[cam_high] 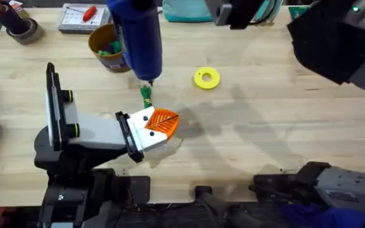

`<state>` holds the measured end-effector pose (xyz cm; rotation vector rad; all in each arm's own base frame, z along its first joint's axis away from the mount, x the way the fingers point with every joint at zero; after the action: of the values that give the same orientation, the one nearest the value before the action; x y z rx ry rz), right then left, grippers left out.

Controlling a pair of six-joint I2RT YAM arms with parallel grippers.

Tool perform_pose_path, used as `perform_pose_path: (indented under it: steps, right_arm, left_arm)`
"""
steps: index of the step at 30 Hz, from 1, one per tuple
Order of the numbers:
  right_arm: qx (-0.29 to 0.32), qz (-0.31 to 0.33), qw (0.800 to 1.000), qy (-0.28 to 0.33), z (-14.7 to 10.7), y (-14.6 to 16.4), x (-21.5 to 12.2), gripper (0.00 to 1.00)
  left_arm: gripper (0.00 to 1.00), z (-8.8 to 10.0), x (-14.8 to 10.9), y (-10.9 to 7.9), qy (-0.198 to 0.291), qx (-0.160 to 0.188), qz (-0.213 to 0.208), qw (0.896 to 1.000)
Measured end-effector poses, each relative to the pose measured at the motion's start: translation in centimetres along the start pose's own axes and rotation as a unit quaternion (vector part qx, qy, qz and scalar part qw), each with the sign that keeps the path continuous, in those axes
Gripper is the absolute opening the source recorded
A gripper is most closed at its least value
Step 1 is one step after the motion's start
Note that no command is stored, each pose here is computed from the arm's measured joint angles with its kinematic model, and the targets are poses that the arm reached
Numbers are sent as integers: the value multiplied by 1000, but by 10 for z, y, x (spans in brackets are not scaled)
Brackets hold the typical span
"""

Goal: Pick up the gripper from the table and insert it into the empty holder that is missing its gripper. Then pick up a screw, insert it into the mounting hole, and use the screwdriver to tighten it. Finally, clean up the table by picking up the vegetable and placing it into the bucket.

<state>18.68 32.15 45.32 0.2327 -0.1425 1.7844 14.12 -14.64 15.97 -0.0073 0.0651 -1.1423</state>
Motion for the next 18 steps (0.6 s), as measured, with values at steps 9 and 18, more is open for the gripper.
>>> perform_pose_path:
  steps: [9,18]
  right_arm:
    - [1,12,1000,0,-2,7,7,26]
    - [1,12,1000,-1,-2,7,7,26]
  left_arm:
    - [10,0,0,0,0,0,0,1000]
    - [10,0,0,0,0,0,0,1000]
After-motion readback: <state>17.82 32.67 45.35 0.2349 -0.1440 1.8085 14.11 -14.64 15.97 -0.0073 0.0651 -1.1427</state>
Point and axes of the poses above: each hand's point on the last joint's axis, 136 mm out from that joint toward the fingers, its own x axis out along the fingers, its own y axis along the line the jaws close on, z = x × y, the point moved 1 cm from there along -x, back along the fingers, and after that the axes turned 5 degrees about x, right-handed, at the moved point
